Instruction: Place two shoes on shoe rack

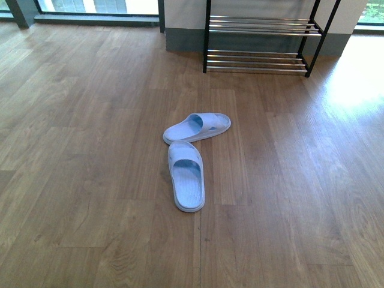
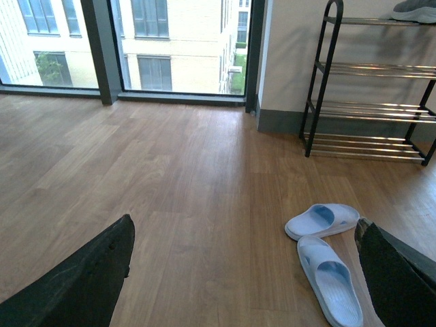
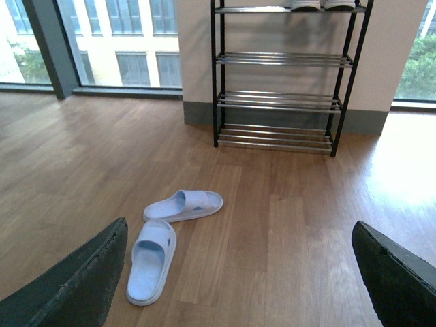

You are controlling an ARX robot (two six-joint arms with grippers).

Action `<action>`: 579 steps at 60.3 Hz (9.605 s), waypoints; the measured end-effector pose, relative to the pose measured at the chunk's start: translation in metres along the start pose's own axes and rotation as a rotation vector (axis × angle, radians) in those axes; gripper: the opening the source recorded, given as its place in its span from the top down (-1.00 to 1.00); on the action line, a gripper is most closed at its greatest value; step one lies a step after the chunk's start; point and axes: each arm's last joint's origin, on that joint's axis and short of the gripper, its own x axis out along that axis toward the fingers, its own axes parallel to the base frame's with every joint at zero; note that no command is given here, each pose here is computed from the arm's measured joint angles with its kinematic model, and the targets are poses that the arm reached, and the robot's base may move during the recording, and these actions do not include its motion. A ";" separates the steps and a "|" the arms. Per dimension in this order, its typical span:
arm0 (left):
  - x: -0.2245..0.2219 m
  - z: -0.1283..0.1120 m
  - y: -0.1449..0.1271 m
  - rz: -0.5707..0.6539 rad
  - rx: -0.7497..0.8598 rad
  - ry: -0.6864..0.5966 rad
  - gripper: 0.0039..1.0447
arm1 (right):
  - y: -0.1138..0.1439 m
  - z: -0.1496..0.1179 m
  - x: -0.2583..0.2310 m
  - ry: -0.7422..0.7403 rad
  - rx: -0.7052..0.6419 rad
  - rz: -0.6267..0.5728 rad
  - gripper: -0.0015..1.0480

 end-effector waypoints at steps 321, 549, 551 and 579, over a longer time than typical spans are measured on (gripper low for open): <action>0.000 0.000 0.000 -0.002 0.000 0.000 -0.83 | -0.050 -0.197 0.152 0.830 0.002 -0.066 0.97; 0.181 -0.320 -0.076 -0.583 0.437 1.048 -0.83 | -0.089 -0.008 0.071 0.352 0.153 -0.306 0.97; 0.184 -0.321 -0.078 -0.586 0.438 1.051 -0.83 | -0.089 -0.008 0.071 0.352 0.153 -0.306 0.97; 0.214 -0.336 -0.116 -0.652 0.435 1.056 -0.83 | -0.089 -0.008 0.071 0.352 0.153 -0.306 0.97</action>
